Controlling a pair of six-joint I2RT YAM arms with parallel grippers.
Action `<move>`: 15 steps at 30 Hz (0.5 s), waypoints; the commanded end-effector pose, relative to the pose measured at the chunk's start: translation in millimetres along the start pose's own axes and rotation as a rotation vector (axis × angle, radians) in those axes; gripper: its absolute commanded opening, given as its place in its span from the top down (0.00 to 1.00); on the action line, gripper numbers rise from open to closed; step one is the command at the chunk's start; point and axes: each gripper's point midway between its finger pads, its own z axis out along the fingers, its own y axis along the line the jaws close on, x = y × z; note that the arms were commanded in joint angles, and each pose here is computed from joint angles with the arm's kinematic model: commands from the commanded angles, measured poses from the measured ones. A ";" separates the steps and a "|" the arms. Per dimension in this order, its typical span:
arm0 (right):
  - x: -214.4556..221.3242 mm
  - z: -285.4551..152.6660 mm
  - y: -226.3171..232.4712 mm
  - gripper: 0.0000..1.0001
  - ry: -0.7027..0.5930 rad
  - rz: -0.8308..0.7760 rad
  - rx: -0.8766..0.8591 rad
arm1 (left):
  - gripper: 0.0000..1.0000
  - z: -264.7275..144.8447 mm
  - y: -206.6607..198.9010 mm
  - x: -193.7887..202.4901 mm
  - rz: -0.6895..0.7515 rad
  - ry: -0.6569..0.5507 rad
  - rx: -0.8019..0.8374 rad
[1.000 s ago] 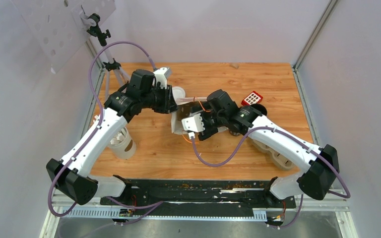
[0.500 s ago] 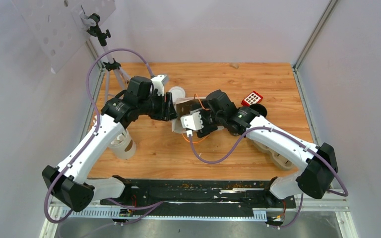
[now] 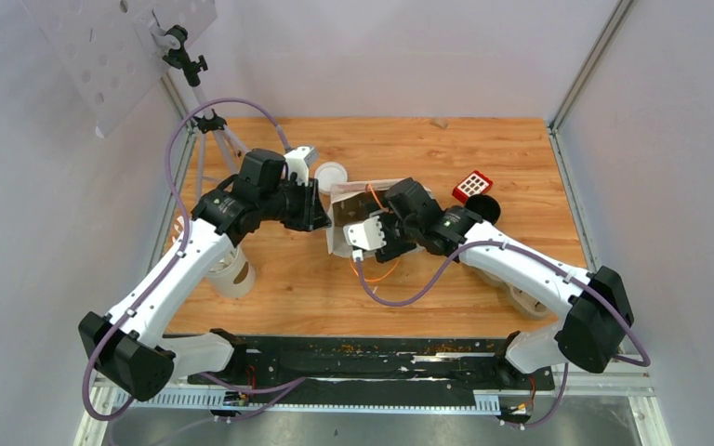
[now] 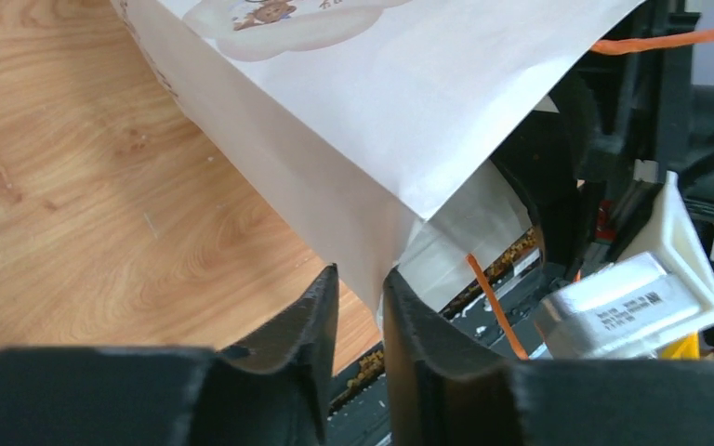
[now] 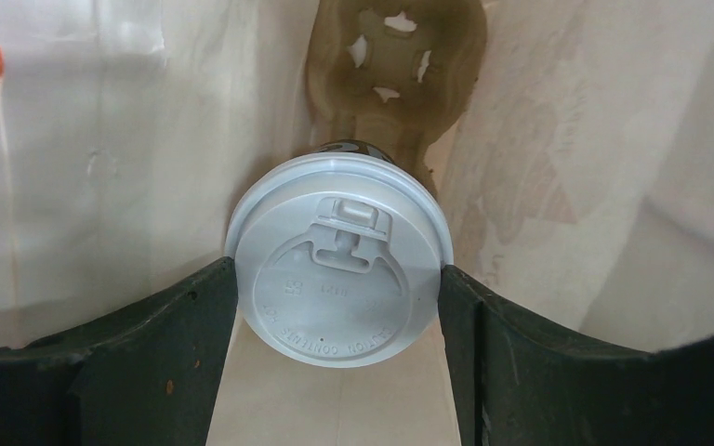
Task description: Pack the takeout coffee
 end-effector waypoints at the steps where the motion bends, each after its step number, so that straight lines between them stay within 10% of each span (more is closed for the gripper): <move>1: 18.4 4.1 -8.7 0.31 0.073 -0.001 0.072 | 0.76 4.3 -8.8 -4.0 0.027 -0.015 0.066; 15: 31.8 15.5 -32.5 0.31 0.092 -0.012 0.169 | 0.97 8.3 -14.3 -0.7 0.036 0.012 0.111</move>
